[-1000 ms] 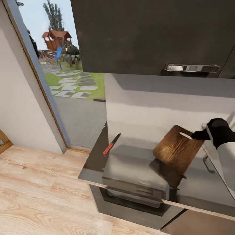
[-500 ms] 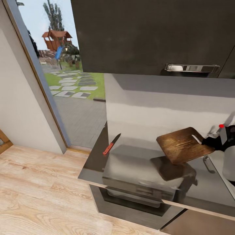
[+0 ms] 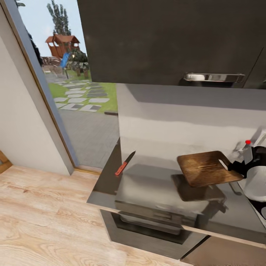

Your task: In the kitchen, take the Vidalia onion out of the sink, dice it on the chopping board with the paring knife, put the diced onion into the bowl on the countertop, then place both the paring knife and the chopping board into the sink.

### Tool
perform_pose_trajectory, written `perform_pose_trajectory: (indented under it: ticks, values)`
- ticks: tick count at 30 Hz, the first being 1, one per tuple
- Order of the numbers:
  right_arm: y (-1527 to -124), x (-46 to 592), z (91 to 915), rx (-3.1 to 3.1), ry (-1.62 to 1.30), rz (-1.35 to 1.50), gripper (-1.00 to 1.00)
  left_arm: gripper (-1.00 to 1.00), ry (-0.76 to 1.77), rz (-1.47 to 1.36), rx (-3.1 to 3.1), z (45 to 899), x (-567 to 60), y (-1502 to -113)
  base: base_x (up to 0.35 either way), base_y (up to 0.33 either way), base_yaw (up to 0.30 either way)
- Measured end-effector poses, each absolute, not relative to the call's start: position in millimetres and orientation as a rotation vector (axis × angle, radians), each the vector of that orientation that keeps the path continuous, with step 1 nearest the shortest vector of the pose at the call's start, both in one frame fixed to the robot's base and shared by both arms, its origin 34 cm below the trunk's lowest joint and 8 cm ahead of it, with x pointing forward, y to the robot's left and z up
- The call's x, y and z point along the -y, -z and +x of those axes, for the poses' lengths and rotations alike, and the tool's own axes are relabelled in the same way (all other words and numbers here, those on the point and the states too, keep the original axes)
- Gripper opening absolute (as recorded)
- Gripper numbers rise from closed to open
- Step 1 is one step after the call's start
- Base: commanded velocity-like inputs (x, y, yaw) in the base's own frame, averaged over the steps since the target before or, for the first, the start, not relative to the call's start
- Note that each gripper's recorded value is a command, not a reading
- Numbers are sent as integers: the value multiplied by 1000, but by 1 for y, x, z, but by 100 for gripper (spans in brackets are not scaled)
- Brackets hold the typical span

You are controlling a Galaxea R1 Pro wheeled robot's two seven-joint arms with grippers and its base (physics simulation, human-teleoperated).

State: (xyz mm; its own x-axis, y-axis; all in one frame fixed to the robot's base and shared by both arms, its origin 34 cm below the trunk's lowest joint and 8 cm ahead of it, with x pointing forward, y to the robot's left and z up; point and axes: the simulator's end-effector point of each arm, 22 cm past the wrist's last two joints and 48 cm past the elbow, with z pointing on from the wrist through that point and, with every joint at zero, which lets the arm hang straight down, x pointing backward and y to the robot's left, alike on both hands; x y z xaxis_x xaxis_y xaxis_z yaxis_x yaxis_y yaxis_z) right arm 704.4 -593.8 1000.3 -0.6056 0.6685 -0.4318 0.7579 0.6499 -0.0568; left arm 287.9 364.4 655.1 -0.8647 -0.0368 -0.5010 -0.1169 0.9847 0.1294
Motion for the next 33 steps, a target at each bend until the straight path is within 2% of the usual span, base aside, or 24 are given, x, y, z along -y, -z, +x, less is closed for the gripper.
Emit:
perform_pose_trajectory:
  ticks: [24, 33]
  values:
    - [-1008, 588, 704, -2499, 320, 1119, -100, 100, -207, -108, -2593, 294, -364, -658, 0, 0, -243]
    - [-979, 500, 735, -2597, 179, 1000, -100, 100, -206, -107, -2592, 295, -363, -658, 0, 0, -21]
